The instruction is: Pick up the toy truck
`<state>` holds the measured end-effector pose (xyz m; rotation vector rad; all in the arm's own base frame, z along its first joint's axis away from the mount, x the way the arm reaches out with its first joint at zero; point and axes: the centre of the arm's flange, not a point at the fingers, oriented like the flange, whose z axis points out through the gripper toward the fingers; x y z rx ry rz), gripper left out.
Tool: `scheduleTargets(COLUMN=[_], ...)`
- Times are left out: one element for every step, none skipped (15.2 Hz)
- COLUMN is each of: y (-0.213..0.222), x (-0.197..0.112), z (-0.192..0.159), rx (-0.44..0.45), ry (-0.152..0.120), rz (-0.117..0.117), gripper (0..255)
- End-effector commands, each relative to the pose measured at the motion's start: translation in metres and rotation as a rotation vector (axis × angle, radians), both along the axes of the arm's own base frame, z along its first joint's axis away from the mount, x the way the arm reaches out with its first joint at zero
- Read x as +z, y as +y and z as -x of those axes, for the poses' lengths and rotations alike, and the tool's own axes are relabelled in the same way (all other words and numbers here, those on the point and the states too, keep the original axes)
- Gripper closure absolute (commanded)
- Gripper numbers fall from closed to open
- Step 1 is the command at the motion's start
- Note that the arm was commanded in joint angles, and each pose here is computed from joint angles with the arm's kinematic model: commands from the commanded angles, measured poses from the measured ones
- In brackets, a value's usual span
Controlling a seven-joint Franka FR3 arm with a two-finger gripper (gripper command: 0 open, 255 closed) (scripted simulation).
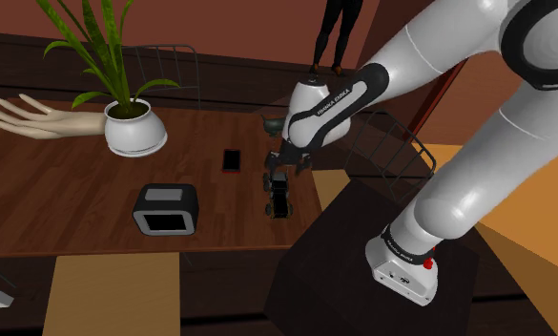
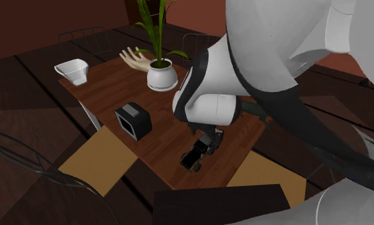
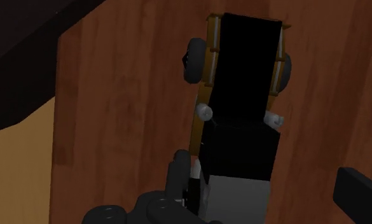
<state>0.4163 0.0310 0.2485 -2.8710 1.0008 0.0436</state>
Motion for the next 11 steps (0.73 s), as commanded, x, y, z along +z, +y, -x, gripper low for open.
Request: scheduleTargets(y=[-0.002,-0.002,-0.002,-0.002,-0.002,-0.002,-0.002,-0.002,-0.002,-0.002,-0.002], x=[-0.027,-0.028,-0.033,-0.038,-0.043,-0.049,-0.054,-0.059,-0.068,-0.068,-0.068], z=[-0.006,-0.007,-0.007,-0.007,-0.007,-0.007,-0.007,-0.007,-0.007,-0.007,-0.007], rx=[-0.052,-0.053,-0.053,-0.053,-0.053,-0.053,-0.053,-0.053,-0.053,-0.053,-0.053], ry=[0.004,0.004,0.004,0.004,0.004,0.004,0.004,0.004,0.004,0.004,0.004], rz=[-0.001,-0.001,-0.001,-0.001,-0.001,-0.001,-0.001,-0.001,-0.001,-0.001,-0.001], gripper=[0,0,0,0,0,0,0,0,0,0,0])
